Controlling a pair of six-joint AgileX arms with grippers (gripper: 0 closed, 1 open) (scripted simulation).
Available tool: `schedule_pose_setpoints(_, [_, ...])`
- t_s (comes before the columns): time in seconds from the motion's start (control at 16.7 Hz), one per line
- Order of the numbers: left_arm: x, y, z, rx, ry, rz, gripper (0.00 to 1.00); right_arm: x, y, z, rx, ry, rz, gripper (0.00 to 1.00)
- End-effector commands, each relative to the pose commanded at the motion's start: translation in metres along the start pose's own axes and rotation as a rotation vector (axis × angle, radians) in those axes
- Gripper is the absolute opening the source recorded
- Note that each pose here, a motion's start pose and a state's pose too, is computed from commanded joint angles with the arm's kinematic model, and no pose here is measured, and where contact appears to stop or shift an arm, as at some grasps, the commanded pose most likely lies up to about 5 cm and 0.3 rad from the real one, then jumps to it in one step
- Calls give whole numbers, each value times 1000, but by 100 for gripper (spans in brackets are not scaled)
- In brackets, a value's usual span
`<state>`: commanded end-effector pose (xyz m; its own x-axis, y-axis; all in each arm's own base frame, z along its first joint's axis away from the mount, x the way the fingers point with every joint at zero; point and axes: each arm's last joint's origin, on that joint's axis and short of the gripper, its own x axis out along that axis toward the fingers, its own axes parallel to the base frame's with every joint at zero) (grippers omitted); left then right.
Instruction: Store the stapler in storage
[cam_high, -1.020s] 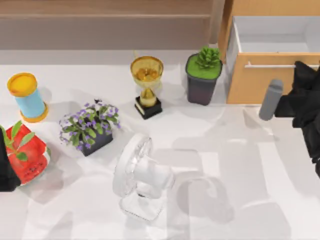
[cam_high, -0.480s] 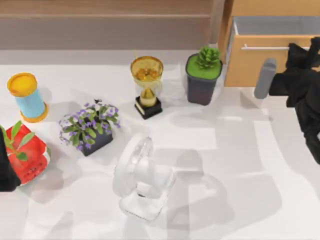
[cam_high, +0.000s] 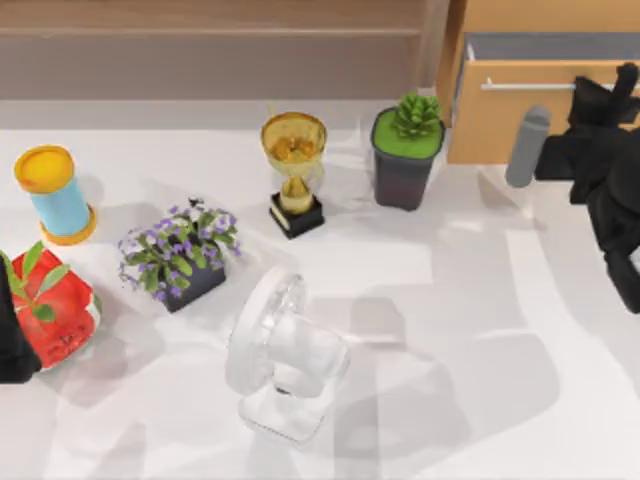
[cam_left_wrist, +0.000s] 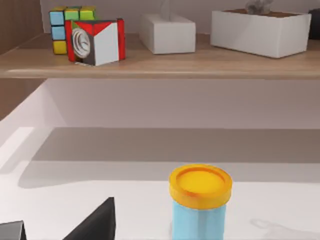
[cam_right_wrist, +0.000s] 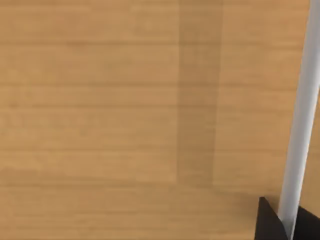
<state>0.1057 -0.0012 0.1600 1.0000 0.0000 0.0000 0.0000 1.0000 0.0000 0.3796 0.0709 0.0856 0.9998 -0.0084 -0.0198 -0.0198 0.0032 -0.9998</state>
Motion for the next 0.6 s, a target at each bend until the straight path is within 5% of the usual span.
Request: schedule_pose_setpoints(0.6, [0,0,0,0,0,0,100,60,-4,0,2,0,-10,0])
